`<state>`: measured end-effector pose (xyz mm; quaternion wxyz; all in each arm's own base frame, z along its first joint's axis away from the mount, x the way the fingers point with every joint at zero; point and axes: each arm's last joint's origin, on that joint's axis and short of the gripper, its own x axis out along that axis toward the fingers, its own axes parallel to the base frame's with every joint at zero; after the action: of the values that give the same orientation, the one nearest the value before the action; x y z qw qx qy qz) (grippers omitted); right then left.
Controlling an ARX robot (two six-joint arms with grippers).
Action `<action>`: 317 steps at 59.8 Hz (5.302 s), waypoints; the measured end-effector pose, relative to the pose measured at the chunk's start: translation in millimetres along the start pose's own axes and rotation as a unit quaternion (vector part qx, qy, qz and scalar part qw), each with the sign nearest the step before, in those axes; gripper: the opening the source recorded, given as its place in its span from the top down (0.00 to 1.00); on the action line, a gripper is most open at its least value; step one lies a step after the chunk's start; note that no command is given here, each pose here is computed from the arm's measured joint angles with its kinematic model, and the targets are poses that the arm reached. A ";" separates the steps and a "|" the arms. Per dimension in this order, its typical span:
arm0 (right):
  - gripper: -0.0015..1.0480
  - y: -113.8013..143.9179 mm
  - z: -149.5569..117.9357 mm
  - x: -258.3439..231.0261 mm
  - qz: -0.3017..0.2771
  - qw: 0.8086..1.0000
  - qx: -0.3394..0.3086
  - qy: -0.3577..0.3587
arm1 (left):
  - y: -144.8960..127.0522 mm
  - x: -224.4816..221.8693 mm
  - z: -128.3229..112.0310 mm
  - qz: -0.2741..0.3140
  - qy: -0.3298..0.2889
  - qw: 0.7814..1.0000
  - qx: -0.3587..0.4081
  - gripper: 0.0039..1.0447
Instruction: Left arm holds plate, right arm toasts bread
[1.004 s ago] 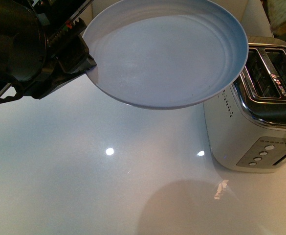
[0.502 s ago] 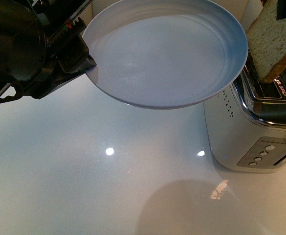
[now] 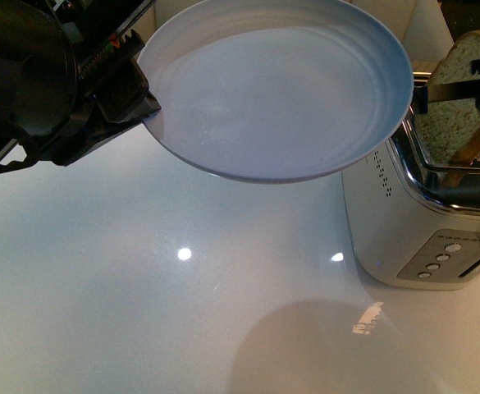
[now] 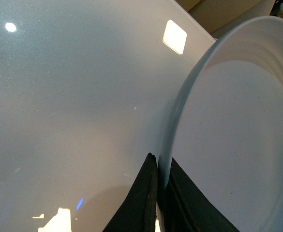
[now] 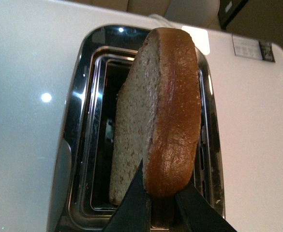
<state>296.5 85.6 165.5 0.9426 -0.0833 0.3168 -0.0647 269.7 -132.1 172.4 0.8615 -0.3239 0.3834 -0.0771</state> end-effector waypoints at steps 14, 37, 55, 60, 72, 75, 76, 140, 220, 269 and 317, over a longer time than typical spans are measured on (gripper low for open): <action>0.90 6.1 -6.6 11.1 0.000 1.000 0.016 0.018 | 0.7 0.0 0.8 0.004 -0.005 1.000 -0.001 0.97; 0.36 -2.1 6.2 -8.6 0.019 0.999 0.049 -0.013 | 0.5 -0.1 0.7 0.001 -0.001 1.000 -0.002 0.97; 0.09 -27.6 24.4 -46.2 0.043 0.993 0.089 -0.065 | 0.3 -0.1 0.4 -0.002 0.002 1.000 -0.002 0.97; 0.09 -35.0 26.3 -59.4 0.045 0.991 0.096 -0.086 | 0.2 -0.1 0.4 -0.002 0.002 1.000 -0.002 0.97; 0.09 -53.5 25.6 -95.5 0.034 0.983 0.107 -0.146 | 0.3 -0.1 0.5 -0.002 0.002 1.000 -0.002 0.97; 0.09 -55.8 27.1 -99.8 0.033 0.982 0.107 -0.155 | 0.3 -0.1 0.5 -0.002 0.002 1.000 -0.002 0.97; 0.09 -56.0 27.3 -100.3 0.033 0.981 0.107 -0.155 | 0.3 -0.1 0.4 -0.002 0.002 1.000 -0.002 0.97; 0.98 -96.8 -88.1 -113.7 0.067 0.944 0.085 -0.312 | -0.1 -0.2 0.4 -0.003 0.001 1.000 -0.002 0.97; 0.98 -97.3 -124.5 -139.7 0.068 0.944 0.084 -0.313 | -0.1 -0.3 0.4 -0.003 0.002 1.000 -0.002 0.97; 0.20 -98.0 -128.1 -145.2 0.065 0.940 0.085 -0.323 | -0.5 -0.7 0.5 -0.004 0.001 1.000 -0.002 0.97; 0.09 -98.0 -128.1 -145.3 0.065 0.940 0.085 -0.324 | 50.7 3.3 61.0 0.024 -0.032 0.999 -0.004 0.97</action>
<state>96.9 0.3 169.5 1.0000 0.0014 -0.0073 0.0008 309.5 -63.4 169.4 0.8736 -0.3203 0.3638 -0.0440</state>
